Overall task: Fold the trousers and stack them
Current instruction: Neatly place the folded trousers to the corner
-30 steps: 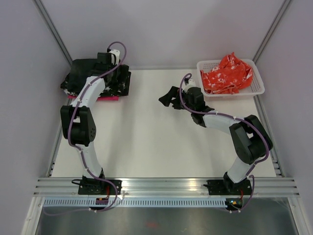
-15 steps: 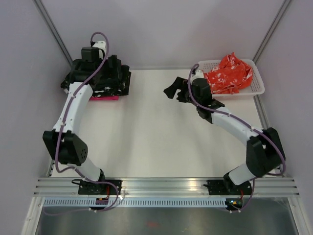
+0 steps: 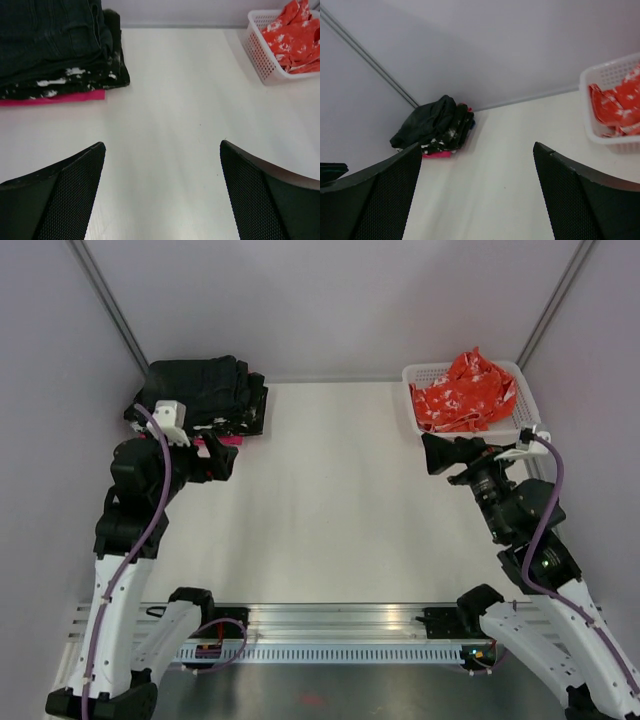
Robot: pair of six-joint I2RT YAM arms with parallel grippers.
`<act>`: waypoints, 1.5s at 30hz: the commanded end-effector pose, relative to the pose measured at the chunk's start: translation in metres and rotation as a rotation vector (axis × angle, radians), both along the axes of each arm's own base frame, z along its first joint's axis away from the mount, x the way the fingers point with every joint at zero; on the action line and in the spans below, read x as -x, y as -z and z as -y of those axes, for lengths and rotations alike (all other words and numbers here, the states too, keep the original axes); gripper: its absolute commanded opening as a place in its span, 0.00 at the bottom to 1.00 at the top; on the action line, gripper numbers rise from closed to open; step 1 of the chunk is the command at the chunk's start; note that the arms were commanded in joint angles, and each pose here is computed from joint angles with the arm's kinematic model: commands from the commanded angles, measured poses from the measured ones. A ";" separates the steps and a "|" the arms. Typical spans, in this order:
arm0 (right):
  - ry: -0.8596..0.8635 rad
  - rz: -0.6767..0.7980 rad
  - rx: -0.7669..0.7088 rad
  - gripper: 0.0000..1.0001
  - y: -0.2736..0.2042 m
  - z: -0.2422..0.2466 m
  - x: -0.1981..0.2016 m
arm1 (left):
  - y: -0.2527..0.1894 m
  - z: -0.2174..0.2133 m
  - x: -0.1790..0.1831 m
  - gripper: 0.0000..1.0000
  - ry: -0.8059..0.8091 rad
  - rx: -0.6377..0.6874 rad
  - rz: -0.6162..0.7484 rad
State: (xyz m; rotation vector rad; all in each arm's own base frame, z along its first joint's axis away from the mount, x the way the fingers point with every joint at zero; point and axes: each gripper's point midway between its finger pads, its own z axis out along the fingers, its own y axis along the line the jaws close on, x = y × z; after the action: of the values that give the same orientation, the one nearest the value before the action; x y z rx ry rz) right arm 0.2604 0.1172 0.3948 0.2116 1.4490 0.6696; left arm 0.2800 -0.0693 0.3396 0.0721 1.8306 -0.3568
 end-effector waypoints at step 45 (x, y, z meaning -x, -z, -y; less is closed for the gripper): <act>0.132 -0.151 0.024 0.98 0.123 0.054 0.054 | 0.115 0.003 0.071 1.00 -0.008 0.144 -0.060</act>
State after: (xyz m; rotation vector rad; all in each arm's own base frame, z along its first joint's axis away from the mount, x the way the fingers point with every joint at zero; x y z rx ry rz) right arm 0.2131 0.0715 0.2509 0.3469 1.6238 0.5469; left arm 0.2033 -0.0720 0.2203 -0.0154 1.8714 -0.4756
